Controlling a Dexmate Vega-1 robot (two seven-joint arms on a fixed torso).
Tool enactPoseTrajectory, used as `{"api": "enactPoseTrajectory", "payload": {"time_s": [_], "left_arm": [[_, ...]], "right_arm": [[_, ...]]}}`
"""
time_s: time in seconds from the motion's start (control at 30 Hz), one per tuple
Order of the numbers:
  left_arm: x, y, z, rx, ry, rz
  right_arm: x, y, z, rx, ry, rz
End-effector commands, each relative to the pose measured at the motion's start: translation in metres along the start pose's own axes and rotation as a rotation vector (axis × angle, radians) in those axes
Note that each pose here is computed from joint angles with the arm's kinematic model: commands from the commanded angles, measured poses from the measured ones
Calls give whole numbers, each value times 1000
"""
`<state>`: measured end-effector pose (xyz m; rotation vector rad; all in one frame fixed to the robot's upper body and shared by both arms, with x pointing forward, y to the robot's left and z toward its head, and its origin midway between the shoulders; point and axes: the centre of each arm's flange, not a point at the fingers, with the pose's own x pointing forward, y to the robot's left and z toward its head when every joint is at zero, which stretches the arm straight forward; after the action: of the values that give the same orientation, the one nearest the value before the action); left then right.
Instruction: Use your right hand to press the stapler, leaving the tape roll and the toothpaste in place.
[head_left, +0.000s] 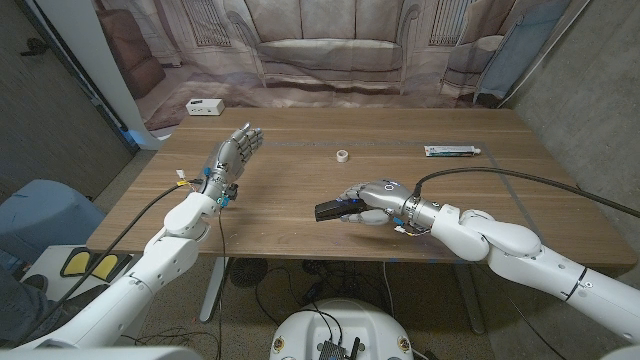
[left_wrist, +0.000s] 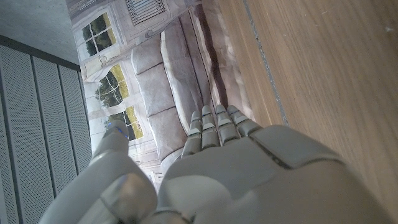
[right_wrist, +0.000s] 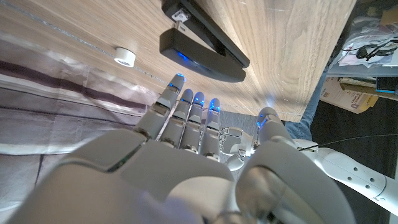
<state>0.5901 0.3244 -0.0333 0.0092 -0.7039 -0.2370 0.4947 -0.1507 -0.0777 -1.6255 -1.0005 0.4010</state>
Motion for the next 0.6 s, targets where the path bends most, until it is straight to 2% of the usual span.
{"api": "enactPoseTrajectory", "payload": {"time_s": [0.03,0.4,0.6], "left_arm": [[-1,3,6,8,-13,1],[0,3,13,26,-14,1],[7,5,22,42,-35,-3]], "right_arm": [[0,-11,3,-33,-12,-34],[-2,-15,0,-51,-6,-79],[-3,-19,-2,-59,0,-94]]}}
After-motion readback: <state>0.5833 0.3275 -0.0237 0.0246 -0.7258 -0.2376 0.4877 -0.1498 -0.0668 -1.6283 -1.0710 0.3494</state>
